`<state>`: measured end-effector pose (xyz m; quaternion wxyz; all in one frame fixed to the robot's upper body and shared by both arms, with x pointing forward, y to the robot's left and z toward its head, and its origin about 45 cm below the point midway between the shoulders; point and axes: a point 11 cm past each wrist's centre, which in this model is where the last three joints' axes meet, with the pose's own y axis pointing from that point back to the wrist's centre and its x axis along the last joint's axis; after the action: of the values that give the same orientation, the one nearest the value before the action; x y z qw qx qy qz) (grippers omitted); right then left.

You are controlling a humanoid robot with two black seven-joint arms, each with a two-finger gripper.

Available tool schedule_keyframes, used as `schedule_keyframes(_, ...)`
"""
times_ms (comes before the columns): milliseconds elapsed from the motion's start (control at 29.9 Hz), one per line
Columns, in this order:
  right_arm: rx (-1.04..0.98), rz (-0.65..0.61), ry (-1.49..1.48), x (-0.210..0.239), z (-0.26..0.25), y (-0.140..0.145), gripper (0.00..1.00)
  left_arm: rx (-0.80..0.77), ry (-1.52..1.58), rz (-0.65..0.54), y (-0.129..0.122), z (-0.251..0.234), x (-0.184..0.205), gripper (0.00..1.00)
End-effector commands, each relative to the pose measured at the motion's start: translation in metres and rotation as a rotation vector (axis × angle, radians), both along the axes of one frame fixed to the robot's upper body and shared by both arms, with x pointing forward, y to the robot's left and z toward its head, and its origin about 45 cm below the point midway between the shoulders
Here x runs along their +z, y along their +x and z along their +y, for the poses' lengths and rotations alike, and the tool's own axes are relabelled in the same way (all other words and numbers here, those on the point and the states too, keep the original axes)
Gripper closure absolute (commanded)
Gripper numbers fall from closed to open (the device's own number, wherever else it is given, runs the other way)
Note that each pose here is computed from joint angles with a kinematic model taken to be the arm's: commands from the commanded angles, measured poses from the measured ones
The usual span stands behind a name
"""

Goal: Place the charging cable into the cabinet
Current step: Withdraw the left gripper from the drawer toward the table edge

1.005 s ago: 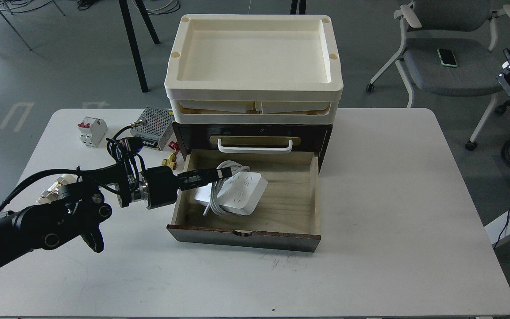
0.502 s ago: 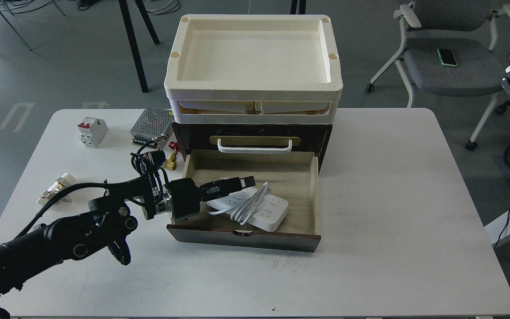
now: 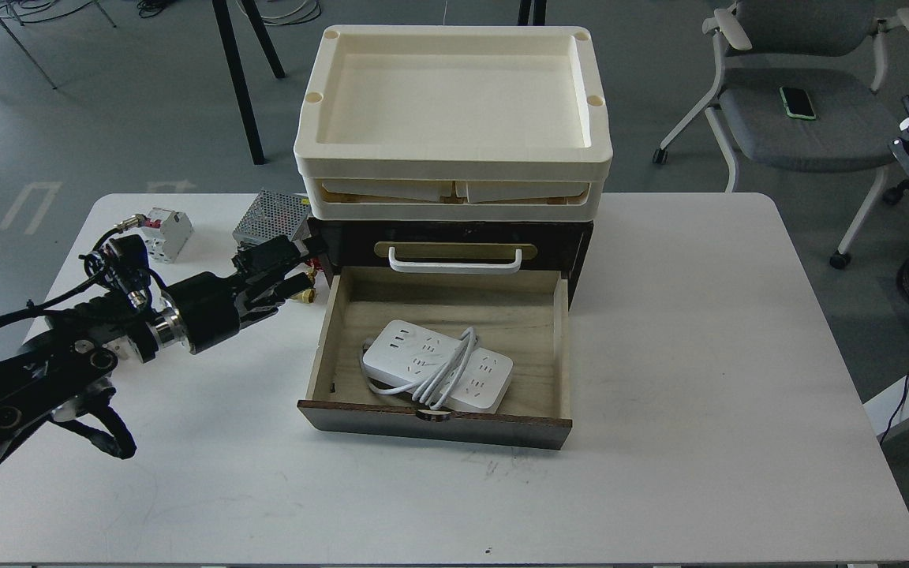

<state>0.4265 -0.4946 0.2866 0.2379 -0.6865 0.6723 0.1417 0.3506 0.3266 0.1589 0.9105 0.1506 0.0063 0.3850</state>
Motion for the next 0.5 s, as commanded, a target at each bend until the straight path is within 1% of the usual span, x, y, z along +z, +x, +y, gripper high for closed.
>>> schedule_keyframes(0, 0.039, -0.044, 0.022, 0.005, 0.019, 0.004, 0.0, 0.183, -0.126, 0.023, 0.012, 0.046, 0.016, 0.01)
schedule_keyframes(100, 0.06, -0.087, 0.04, 0.011, 0.031, 0.006, 0.0, 0.311, -0.238, -0.061, 0.039, 0.069, 0.052, 0.01)
schedule_keyframes(234, 0.076, -0.083, 0.072, 0.001, 0.046, 0.01, 0.0, 0.448, -0.327, -0.235, 0.077, 0.105, 0.116, 0.01)
schedule_keyframes(268, 0.09, -0.081, 0.086, -0.003, 0.054, 0.013, 0.0, 0.466, -0.333, -0.254, 0.083, 0.108, 0.122, 0.01)
schedule_keyframes(301, 0.101, -0.079, 0.1, -0.007, 0.062, 0.015, 0.0, 0.488, -0.344, -0.265, 0.089, 0.11, 0.123, 0.01)
schedule_keyframes(368, 0.109, -0.082, 0.109, -0.007, 0.067, 0.016, 0.0, 0.516, -0.368, -0.25, 0.097, 0.102, 0.112, 0.01)
schedule_keyframes(469, 0.1, -0.105, 0.126, -0.001, 0.066, 0.018, 0.0, 0.574, -0.41, -0.23, 0.098, 0.106, 0.099, 0.01)
